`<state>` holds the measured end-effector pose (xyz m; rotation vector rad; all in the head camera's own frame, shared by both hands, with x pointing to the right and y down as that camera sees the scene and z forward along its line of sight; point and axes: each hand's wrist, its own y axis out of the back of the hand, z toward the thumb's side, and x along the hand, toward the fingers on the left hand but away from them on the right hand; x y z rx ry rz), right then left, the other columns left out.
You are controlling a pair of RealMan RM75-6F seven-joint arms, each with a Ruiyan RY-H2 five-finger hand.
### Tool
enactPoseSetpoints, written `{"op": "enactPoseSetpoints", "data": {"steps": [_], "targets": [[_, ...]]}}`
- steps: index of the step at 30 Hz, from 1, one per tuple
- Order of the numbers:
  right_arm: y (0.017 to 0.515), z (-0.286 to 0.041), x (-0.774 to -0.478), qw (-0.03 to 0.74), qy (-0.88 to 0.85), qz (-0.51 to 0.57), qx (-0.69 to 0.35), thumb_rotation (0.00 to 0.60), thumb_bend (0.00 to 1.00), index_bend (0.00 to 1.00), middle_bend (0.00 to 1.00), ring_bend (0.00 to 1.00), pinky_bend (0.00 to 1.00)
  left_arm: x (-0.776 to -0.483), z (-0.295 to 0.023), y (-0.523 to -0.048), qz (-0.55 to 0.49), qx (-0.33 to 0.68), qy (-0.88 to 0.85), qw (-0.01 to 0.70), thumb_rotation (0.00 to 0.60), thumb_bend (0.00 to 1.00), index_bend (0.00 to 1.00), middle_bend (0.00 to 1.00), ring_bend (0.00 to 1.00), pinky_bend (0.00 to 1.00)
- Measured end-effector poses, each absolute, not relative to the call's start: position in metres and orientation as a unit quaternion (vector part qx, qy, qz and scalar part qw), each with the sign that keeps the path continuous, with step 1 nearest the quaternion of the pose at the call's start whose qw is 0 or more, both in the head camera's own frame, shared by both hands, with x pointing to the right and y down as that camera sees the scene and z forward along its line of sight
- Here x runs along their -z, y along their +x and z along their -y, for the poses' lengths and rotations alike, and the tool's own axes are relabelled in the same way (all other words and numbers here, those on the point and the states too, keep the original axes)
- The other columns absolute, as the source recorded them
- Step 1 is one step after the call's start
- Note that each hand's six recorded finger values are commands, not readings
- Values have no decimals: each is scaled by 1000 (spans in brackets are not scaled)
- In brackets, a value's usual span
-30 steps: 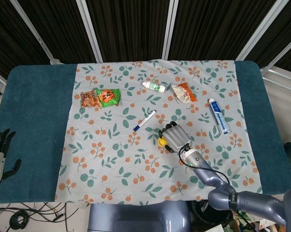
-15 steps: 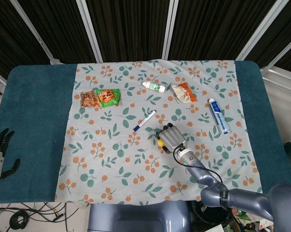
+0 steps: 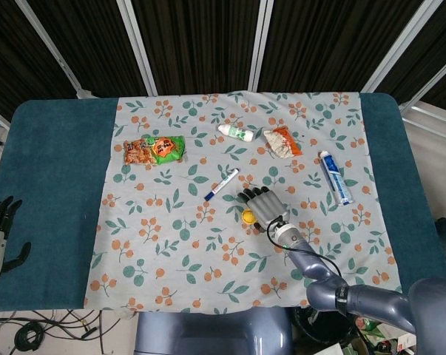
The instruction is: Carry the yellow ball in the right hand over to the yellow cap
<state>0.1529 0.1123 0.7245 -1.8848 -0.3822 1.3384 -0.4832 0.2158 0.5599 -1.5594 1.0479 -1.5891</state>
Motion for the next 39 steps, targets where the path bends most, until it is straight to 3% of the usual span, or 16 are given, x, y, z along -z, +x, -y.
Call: {"op": "enactPoseSetpoints", "data": {"steps": [8, 14, 21, 26, 30, 39], "targets": [[150, -104, -702, 393, -744, 168, -513, 600, 189, 116, 87, 109, 194, -560, -216, -484, -402, 610, -596, 334, 600, 373, 26, 0, 0, 0], [165, -90, -662, 408, -736, 203, -501, 600, 188, 112, 88, 109, 194, -559, -216, -483, -403, 608, -596, 336, 600, 373, 26, 0, 0, 0], [230, -93, -602, 438, -691, 249, -518, 600, 181, 92, 90, 108, 194, -557, -217, -481, -406, 604, -596, 338, 600, 373, 26, 0, 0, 0], [279, -121, -571, 451, -663, 295, -520, 600, 157, 76, 81, 92, 192, -557, -218, -476, -404, 601, -597, 345, 600, 373, 26, 0, 0, 0], [331, -163, -554, 442, -639, 327, -538, 600, 152, 57, 71, 85, 191, -558, -217, -472, -405, 597, -600, 347, 600, 373, 26, 0, 0, 0], [409, -228, -536, 443, -587, 385, -558, 600, 136, 30, 65, 67, 184, -555, -216, -474, -411, 596, -593, 353, 600, 373, 26, 0, 0, 0]]}}
